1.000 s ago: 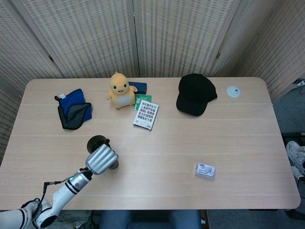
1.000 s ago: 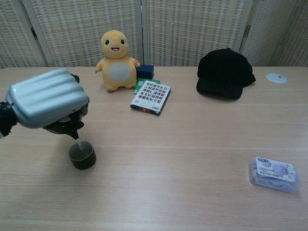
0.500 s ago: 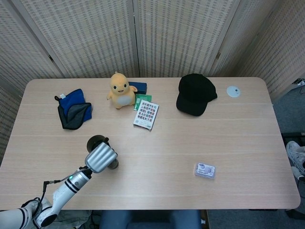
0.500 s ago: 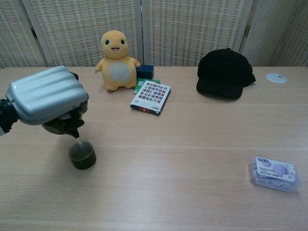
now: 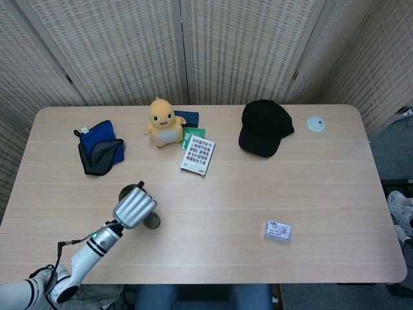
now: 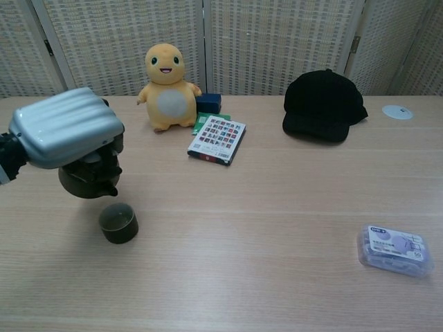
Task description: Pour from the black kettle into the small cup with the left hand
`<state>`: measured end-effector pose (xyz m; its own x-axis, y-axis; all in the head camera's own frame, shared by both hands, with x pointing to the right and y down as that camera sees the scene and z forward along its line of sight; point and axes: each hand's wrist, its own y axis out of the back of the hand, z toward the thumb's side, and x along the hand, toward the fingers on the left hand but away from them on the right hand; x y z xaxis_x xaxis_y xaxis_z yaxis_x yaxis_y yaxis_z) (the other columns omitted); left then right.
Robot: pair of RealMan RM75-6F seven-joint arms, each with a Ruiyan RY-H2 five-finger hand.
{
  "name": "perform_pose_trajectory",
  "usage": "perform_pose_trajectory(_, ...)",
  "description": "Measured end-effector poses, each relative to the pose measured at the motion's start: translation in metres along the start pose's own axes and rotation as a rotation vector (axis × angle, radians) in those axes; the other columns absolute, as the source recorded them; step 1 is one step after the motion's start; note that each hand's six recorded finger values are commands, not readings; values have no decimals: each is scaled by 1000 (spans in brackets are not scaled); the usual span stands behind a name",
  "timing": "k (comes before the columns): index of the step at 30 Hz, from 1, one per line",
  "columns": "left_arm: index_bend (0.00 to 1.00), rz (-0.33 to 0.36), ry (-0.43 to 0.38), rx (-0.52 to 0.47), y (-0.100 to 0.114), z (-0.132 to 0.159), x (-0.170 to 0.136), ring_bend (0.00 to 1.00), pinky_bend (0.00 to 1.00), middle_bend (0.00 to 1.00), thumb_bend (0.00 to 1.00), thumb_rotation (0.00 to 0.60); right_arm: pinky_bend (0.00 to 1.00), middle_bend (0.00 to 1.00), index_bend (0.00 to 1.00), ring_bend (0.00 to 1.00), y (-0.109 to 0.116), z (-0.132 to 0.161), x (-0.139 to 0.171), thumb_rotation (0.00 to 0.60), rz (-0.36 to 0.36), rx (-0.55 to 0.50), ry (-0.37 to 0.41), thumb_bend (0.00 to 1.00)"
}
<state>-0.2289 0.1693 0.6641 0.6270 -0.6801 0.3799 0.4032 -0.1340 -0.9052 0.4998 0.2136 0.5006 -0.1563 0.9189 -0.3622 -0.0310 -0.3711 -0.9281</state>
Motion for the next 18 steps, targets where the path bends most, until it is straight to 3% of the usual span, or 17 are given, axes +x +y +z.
perform_pose_trajectory(7,1000,0,20,-10,0,-6,1,966,508,1000,363,490,384,384,381,314,-2,1,-1,600,5,1,2,170)
perform_pose_trajectory(15,1000,-3,73,-83,2,-20,3,966,508,1000,362,365,384,384,381,315,-1,1,-1,600,4,3,-1,170)
perform_pose_trajectory(18,1000,-19,102,-135,0,-26,3,966,508,1000,363,349,384,384,381,314,-2,1,-1,600,5,3,-2,170)
